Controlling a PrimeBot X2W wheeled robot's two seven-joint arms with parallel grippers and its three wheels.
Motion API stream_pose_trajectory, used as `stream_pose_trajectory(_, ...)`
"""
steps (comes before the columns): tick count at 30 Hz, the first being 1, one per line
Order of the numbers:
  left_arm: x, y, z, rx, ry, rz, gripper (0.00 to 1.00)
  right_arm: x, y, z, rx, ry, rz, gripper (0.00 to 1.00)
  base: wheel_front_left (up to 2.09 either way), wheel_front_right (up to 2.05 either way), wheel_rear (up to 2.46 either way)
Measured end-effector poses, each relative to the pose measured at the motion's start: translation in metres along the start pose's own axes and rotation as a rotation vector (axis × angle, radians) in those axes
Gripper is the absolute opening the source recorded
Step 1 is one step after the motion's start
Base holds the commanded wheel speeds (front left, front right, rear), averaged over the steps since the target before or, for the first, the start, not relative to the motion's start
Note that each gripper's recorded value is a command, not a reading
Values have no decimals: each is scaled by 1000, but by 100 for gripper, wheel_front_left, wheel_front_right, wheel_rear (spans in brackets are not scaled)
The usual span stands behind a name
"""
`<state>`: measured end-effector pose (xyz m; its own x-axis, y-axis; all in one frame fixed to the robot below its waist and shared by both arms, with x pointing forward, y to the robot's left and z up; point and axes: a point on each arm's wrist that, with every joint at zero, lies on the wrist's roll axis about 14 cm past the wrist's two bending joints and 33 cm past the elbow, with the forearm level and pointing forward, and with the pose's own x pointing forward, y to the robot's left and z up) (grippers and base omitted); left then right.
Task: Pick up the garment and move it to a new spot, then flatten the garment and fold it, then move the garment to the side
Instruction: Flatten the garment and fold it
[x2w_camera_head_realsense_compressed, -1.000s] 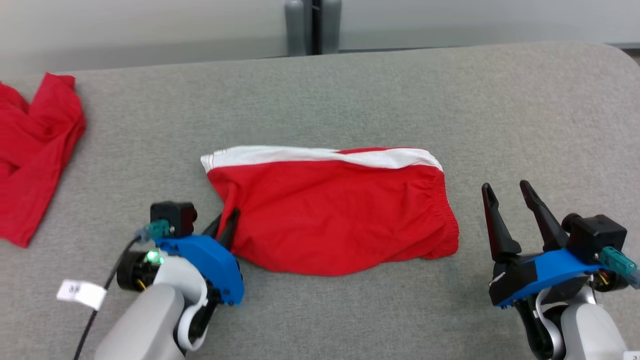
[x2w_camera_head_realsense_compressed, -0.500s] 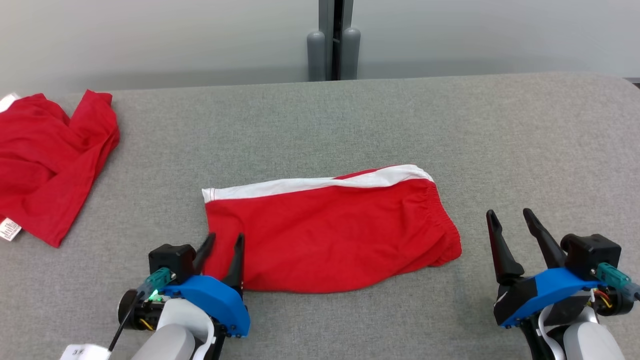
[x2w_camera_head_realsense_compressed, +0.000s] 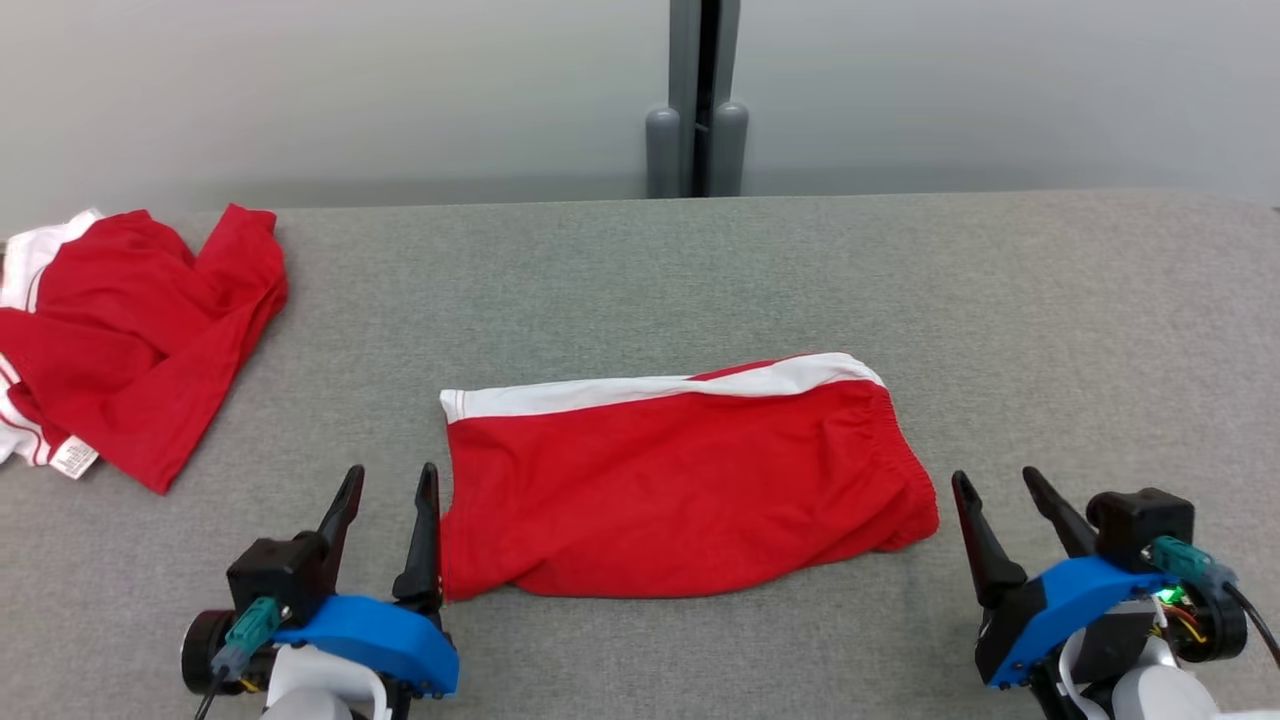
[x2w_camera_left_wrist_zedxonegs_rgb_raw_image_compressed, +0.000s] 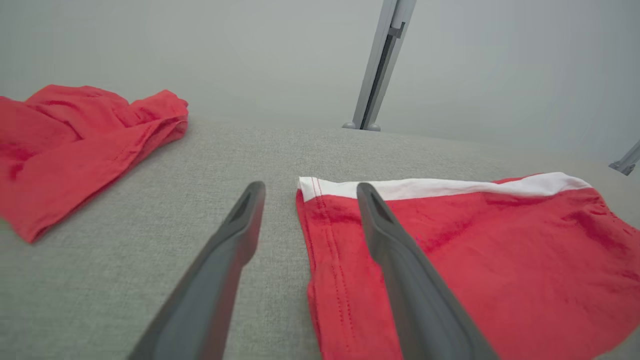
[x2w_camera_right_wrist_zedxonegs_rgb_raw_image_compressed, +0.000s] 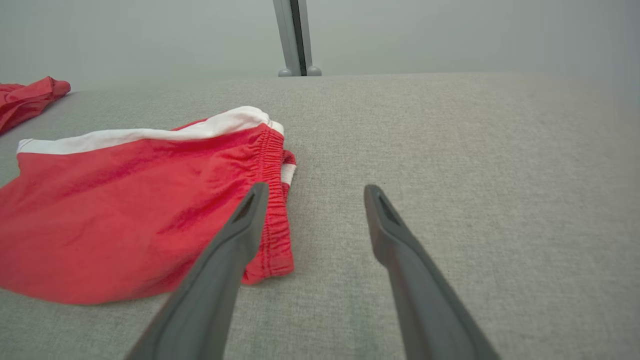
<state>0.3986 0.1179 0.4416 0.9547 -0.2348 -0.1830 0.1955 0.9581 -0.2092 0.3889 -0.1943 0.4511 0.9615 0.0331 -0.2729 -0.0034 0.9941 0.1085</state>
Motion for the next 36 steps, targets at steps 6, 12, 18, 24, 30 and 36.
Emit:
stream_pose_trajectory(6, -16, 17, -2, -25, -10, 75, 100, 18, 18, -3, -42, 79, 48, 100, 0, 0, 0)
stream_pose_trajectory(12, -22, 21, -5, -36, -10, 96, 100, 41, 30, -17, -93, 213, 76, 100, 0, 0, 0)
stream_pose_trajectory(18, -29, 31, -11, -40, 2, 131, 100, 48, 32, -54, -96, 398, 83, 100, 0, 0, 0)
stream_pose_trajectory(24, -30, 34, -13, -36, 6, 139, 100, 45, 40, -71, -49, 482, 115, 49, 0, 0, 0)
stream_pose_trajectory(30, -25, 24, -10, -24, -3, 106, 100, 43, 41, -64, -33, 459, 127, 0, 0, 0, 0)
stream_pose_trajectory(36, -21, 7, -10, -22, -7, 55, 100, 38, 2, -43, -28, 400, 53, 0, 0, 0, 0)
